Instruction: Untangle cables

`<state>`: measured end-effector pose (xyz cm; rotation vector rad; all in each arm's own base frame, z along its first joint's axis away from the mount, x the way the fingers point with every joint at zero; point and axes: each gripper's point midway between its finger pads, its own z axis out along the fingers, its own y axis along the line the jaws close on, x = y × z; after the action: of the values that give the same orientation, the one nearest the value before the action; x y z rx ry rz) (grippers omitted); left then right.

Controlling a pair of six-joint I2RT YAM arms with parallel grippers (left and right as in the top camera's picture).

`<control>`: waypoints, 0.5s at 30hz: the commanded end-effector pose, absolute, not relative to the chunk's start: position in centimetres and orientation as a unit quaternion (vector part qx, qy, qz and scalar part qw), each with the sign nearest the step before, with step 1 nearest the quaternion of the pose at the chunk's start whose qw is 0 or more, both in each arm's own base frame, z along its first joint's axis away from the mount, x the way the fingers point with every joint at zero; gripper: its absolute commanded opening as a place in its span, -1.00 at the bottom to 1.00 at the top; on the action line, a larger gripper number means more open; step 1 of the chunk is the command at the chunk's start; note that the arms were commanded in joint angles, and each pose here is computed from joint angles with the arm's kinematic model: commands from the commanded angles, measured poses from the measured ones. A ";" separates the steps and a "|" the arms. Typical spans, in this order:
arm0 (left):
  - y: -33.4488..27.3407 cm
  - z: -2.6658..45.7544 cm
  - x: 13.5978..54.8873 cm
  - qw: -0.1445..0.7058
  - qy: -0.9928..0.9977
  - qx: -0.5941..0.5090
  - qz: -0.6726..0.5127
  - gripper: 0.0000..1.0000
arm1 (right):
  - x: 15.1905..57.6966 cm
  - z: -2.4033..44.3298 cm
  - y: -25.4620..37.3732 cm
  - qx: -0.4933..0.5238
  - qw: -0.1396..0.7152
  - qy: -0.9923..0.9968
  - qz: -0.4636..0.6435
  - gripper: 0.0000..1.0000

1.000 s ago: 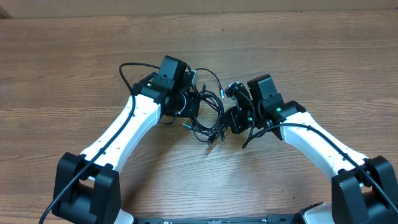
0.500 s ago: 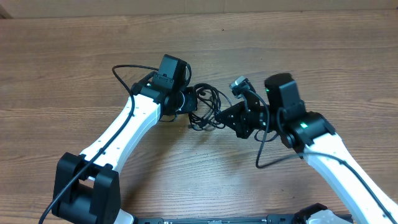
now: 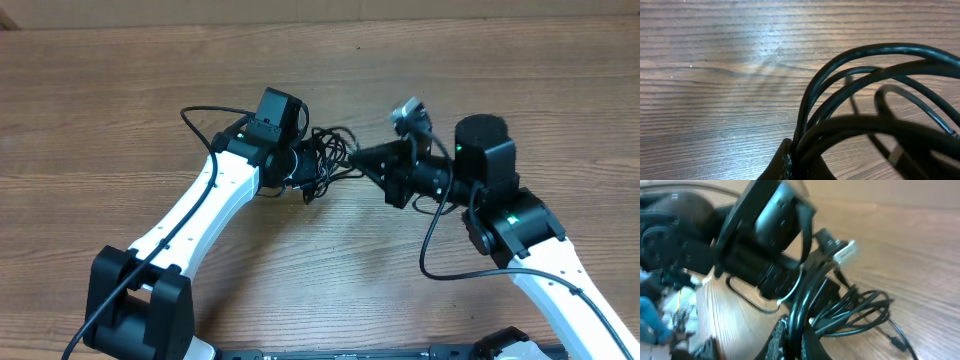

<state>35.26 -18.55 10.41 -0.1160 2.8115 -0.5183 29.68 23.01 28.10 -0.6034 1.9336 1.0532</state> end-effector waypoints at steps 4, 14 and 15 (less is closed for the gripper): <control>-17.5 10.7 35.4 0.149 0.975 -0.047 -0.155 -0.92 | 33.9 32.6 18.0 -0.120 0.492 0.760 0.407 -0.92; -17.5 10.8 35.5 0.145 0.973 -0.077 -0.159 -0.91 | 35.8 21.0 9.3 0.085 0.396 0.897 0.176 -0.72; -17.5 10.8 35.6 0.147 0.973 -0.080 -0.161 -0.91 | 35.7 20.5 9.3 0.085 0.387 0.902 0.175 -0.68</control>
<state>35.21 -18.43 10.90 -0.1578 2.8123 -0.5079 34.48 12.21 20.75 0.0995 2.2950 0.6107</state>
